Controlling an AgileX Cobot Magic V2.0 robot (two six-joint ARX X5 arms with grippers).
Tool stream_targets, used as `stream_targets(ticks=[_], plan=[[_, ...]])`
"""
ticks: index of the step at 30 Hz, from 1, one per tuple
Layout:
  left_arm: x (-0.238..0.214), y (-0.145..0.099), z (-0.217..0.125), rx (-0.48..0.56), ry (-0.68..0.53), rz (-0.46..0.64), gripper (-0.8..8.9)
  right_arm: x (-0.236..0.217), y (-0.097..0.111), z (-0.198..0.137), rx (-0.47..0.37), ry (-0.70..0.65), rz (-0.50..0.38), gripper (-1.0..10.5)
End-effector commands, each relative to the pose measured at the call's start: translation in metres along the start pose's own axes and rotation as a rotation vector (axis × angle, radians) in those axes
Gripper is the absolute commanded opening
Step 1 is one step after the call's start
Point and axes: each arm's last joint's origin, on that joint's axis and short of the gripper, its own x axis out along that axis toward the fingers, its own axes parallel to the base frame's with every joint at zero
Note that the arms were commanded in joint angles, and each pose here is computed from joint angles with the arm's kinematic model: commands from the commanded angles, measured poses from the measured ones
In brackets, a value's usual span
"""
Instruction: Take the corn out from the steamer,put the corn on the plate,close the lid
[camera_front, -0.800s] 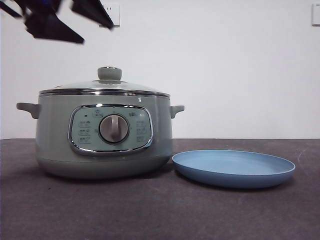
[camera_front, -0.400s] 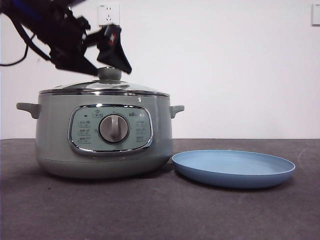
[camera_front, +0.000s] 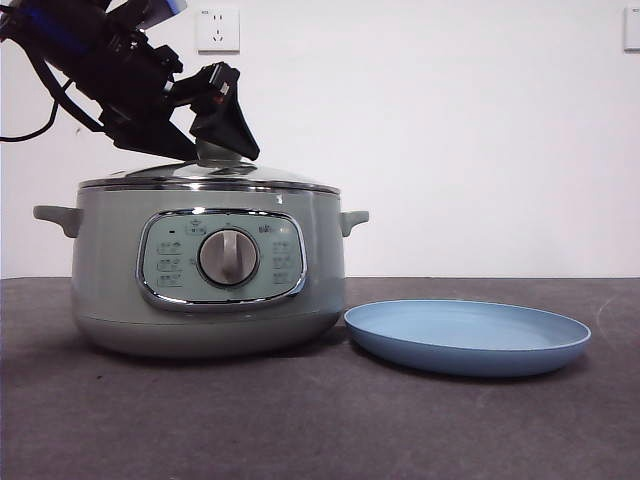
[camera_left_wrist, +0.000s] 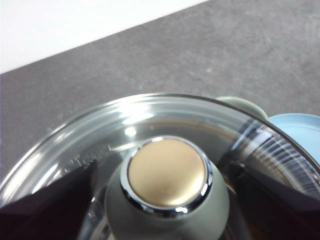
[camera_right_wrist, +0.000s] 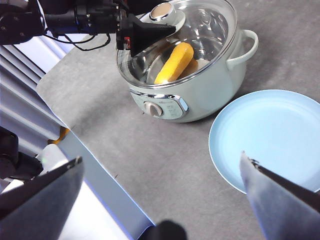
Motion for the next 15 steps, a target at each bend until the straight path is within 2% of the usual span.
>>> stream_targets(ticks=[1,7,10,15], plan=[[0.0022,-0.0021,-0.0006,0.001,0.006,-0.008,2.72,-0.0002,0.0004,0.0009,-0.008,-0.004,0.002,6.3],[0.0023,-0.0024,-0.0005,-0.046,0.006,-0.010,1.04,-0.0003,0.0005,0.0008,-0.009,-0.005,0.002,6.3],[0.0023,-0.0023,-0.0005,-0.074,0.006,-0.009,-0.16,-0.0002,0.0004,0.0009,-0.008,-0.004,0.002,6.3],[0.0022,-0.0025,0.0002,-0.075,0.000,-0.015,-0.08,-0.0003,0.0005,0.0008,-0.009,-0.005,0.002,6.3]])
